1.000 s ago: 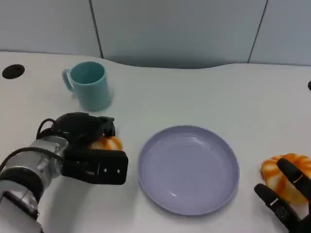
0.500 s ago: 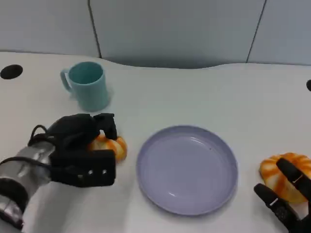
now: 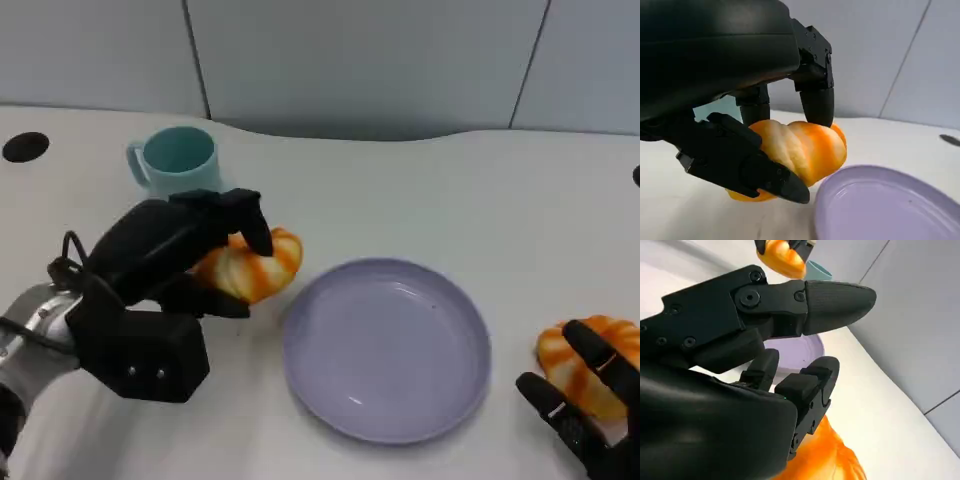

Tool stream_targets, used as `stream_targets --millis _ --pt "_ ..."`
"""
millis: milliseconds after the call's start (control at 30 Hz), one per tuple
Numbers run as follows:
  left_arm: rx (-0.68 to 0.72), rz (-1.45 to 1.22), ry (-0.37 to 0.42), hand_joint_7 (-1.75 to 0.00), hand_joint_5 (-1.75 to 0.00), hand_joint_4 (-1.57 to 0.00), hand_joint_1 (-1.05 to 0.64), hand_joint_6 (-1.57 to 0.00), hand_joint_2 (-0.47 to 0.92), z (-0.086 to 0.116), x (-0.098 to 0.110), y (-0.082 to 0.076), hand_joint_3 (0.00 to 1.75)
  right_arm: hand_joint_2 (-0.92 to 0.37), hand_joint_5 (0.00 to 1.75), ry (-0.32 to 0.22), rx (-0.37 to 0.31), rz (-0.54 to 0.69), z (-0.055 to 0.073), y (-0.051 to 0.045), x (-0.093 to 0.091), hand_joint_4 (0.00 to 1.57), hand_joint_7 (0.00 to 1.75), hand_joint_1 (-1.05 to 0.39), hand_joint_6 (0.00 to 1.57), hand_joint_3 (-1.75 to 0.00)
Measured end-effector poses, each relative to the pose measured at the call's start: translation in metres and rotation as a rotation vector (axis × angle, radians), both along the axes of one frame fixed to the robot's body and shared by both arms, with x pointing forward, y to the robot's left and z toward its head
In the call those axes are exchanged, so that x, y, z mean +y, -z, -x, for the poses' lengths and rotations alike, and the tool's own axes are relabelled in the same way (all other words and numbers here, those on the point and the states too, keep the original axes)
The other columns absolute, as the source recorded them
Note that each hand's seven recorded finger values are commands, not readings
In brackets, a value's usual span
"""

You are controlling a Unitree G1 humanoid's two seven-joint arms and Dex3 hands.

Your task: Grasp the bread from the table and place it into the plate.

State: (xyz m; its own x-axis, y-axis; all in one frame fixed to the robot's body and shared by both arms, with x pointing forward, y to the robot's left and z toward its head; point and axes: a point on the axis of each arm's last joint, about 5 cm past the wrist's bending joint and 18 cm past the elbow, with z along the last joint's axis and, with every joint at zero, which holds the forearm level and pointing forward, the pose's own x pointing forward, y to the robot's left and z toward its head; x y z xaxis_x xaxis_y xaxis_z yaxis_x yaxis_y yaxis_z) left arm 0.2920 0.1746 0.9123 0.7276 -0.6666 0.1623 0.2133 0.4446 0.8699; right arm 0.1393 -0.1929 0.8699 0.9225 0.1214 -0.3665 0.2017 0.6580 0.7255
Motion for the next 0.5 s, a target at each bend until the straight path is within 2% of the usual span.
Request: stream_targets --millis 133,267,500 --pt "-0.033 0.027 0.065 -1.75 -1.75 -0.71 -0.07 -0.47 0.89 0.0 -0.006 -0.007 0.31 -0.92 0.94 0.002 0.002 0.0 0.0 -0.0001 0.0 0.32 0.3 -0.35 0.59 -0.4" --pt "-0.02 0.067 0.174 -1.75 -1.75 -0.73 -0.06 -0.47 0.86 0.002 -0.022 -0.008 0.32 -0.92 0.94 0.0 0.004 0.0 -0.001 0.0005 0.0 0.32 0.29 -0.35 0.56 -0.41" --pt "-0.018 0.055 0.271 -1.75 -1.75 -0.73 -0.15 -0.46 0.9 0.002 -0.048 -0.01 0.36 -0.92 0.93 -0.003 0.003 0.0 -0.001 0.0019 -0.001 0.32 0.3 -0.35 0.58 -0.41"
